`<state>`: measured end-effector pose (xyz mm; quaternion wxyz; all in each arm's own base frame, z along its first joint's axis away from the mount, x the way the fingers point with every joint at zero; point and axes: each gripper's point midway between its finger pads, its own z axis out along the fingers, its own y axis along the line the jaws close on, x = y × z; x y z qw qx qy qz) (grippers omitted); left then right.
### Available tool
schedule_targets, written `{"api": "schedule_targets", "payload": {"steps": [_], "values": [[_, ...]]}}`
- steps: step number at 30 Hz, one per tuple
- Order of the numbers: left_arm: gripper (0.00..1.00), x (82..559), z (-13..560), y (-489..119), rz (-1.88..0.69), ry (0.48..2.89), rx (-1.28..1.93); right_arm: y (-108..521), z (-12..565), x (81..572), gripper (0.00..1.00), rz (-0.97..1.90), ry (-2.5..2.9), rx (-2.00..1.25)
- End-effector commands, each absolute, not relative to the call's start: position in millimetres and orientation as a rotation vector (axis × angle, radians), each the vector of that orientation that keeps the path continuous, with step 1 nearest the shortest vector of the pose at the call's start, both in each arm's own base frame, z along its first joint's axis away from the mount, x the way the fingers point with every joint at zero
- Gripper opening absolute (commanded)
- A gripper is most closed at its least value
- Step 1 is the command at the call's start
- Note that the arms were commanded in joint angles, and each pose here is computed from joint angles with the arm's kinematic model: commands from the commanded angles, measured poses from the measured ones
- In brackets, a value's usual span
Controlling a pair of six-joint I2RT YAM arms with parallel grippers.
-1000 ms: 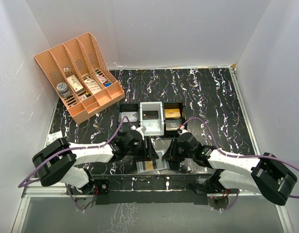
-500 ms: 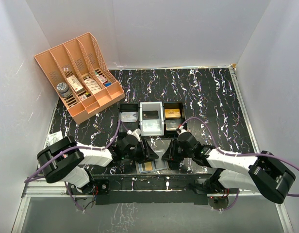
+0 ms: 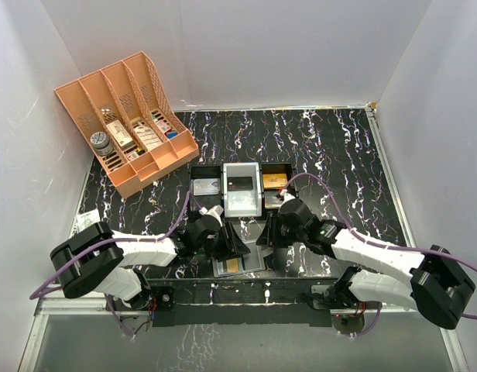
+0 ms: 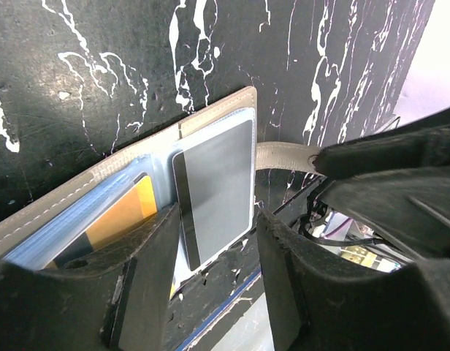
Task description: Take the credit cards out of the card holder
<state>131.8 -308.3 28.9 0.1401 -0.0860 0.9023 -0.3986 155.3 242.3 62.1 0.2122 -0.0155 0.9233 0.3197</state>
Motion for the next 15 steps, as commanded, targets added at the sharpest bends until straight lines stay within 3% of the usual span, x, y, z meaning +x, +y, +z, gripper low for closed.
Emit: {"api": "schedule_targets", "payload": {"steps": [1,4,15], "values": [[0.47,131,16,-293,-1.008,2.651,-0.226,267,101,159,0.25,1.040,2.468,-0.162],[0.48,133,17,-294,-1.004,2.648,-0.219,277,95,155,0.23,1.110,2.478,-0.173],[0.57,132,13,-288,-0.949,2.671,-0.217,246,15,141,0.20,0.876,2.702,-0.053]]}}
